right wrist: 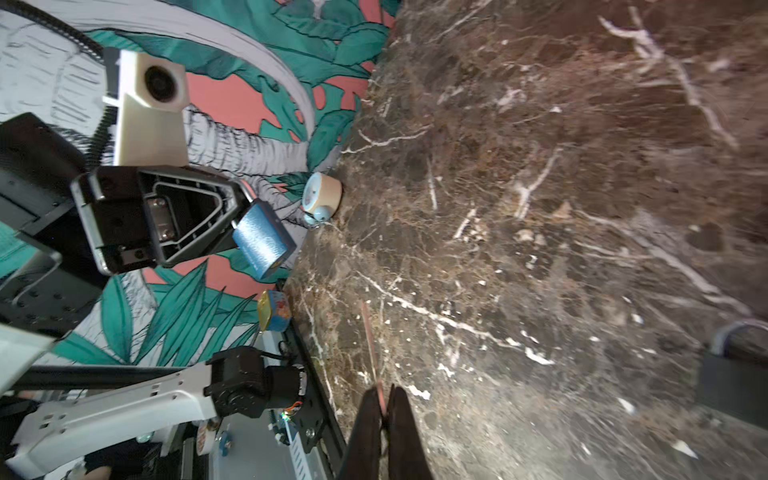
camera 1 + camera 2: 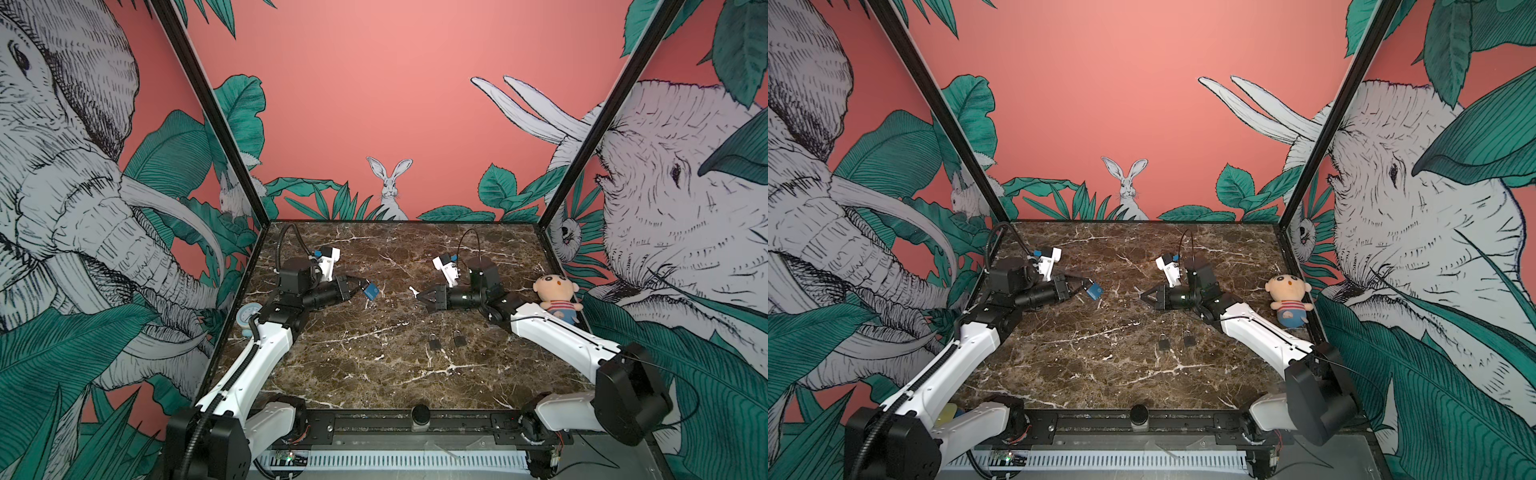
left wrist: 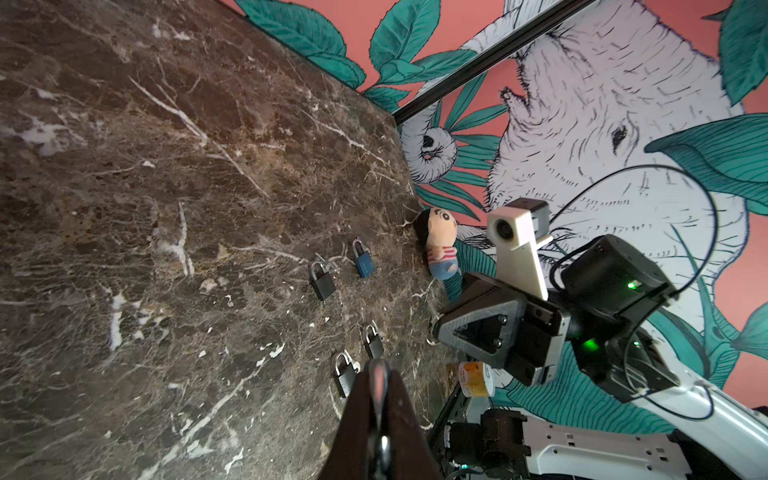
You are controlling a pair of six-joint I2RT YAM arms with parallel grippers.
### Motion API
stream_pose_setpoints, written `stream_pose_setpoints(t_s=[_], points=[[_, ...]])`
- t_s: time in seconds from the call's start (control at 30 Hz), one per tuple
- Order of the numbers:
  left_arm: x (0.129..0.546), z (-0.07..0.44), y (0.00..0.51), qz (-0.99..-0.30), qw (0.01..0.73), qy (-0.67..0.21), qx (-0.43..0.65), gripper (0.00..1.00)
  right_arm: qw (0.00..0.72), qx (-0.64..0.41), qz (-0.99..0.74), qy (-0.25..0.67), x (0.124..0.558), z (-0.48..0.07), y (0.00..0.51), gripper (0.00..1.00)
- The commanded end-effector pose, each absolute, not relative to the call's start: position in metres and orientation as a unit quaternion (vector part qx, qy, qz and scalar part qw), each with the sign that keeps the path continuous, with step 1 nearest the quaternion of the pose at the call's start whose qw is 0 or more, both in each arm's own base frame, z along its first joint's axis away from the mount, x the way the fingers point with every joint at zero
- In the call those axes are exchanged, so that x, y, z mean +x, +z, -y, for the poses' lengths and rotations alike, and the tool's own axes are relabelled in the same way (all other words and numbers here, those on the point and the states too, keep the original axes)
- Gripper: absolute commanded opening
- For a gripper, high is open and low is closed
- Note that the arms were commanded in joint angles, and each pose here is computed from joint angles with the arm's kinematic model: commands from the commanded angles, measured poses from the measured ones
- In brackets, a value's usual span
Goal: Lock with the key
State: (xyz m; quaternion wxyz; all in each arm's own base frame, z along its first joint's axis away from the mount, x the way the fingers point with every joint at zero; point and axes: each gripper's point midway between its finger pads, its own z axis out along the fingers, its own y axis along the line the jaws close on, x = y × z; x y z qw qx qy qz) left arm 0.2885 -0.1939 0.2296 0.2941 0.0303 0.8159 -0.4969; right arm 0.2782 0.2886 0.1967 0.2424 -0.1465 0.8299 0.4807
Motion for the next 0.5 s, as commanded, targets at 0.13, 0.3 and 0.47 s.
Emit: stream_pose_setpoints(t_s=[0.13,0.3,0.47], points=[[0.278,0.230,0.186,-0.851,0.226,-0.464,0.095,0.00,0.274,-0.128,-0.849,0.433,0.291,-0.274,0.191,0.00],[0.287,0.247,0.155,-0.865,0.188,-0.456,0.097,0.00,0.276,-0.123,-0.851,0.431,0.293,-0.272,0.189,0.00],[0.298,0.260,0.132,-0.872,0.164,-0.450,0.100,0.00,0.276,-0.121,-0.852,0.428,0.293,-0.271,0.186,0.00]])
